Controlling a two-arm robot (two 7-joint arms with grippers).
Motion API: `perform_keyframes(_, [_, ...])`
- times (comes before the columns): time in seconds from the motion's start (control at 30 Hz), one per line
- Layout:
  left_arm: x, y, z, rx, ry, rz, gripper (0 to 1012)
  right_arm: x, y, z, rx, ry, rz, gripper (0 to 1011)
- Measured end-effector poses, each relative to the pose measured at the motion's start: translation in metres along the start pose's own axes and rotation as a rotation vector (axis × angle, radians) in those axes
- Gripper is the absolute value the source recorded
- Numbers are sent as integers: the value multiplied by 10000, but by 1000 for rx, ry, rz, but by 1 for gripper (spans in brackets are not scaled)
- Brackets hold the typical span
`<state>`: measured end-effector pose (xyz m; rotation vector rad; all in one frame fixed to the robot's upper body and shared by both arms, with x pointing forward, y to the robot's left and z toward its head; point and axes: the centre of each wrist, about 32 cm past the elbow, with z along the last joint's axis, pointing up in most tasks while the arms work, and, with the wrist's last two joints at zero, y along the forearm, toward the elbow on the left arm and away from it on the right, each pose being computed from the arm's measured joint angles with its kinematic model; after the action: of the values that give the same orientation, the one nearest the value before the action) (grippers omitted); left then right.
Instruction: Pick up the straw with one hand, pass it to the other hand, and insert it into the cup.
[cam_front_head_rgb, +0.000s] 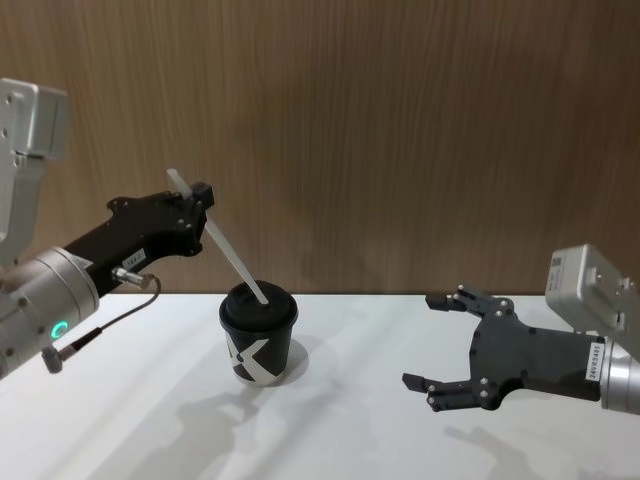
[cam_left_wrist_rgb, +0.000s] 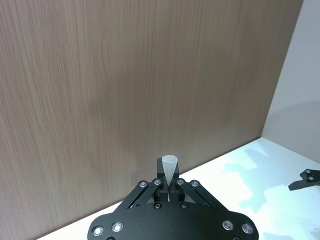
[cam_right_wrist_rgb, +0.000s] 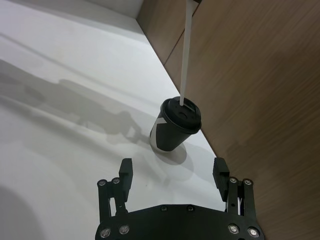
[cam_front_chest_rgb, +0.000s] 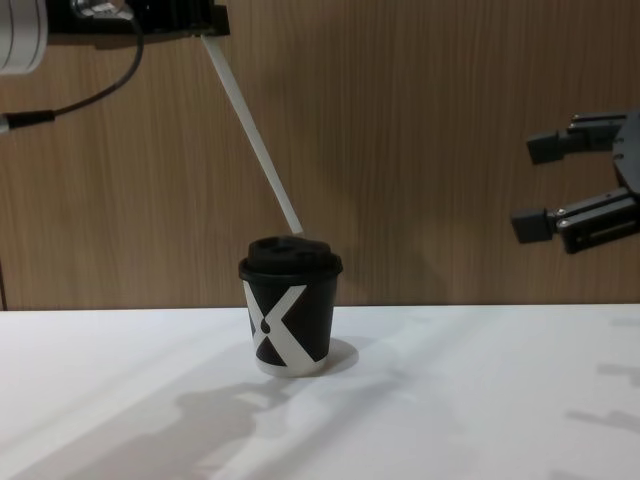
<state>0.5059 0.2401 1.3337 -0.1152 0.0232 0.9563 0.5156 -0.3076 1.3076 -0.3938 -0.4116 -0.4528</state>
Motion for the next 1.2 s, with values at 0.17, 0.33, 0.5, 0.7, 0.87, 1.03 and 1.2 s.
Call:
perform_keyframes(0.17, [9, -19, -7, 8, 1, 4, 6, 0, 0, 0, 0, 0, 0, 1001])
perform_keyframes(0.33, [16, -38, -19, 15, 6, 4, 6, 0, 0, 0, 0, 0, 0, 1001])
perform_keyframes(0.5, [24, -59, -32, 20, 10, 3, 6, 0, 0, 0, 0, 0, 0, 1001])
perform_keyframes(0.7, [30, -77, -43, 25, 5, 2, 6, 0, 0, 0, 0, 0, 0, 1001])
perform_keyframes(0.87, [38, -92, -46, 27, -5, 3, 6, 0, 0, 0, 0, 0, 0, 1001])
perform_keyframes(1.03, [48, -110, -46, 27, -12, 2, 5, 0, 0, 0, 0, 0, 0, 1001])
perform_keyframes(1.2, [61, -132, -48, 27, -15, -1, 6, 0, 0, 0, 0, 0, 0, 1001])
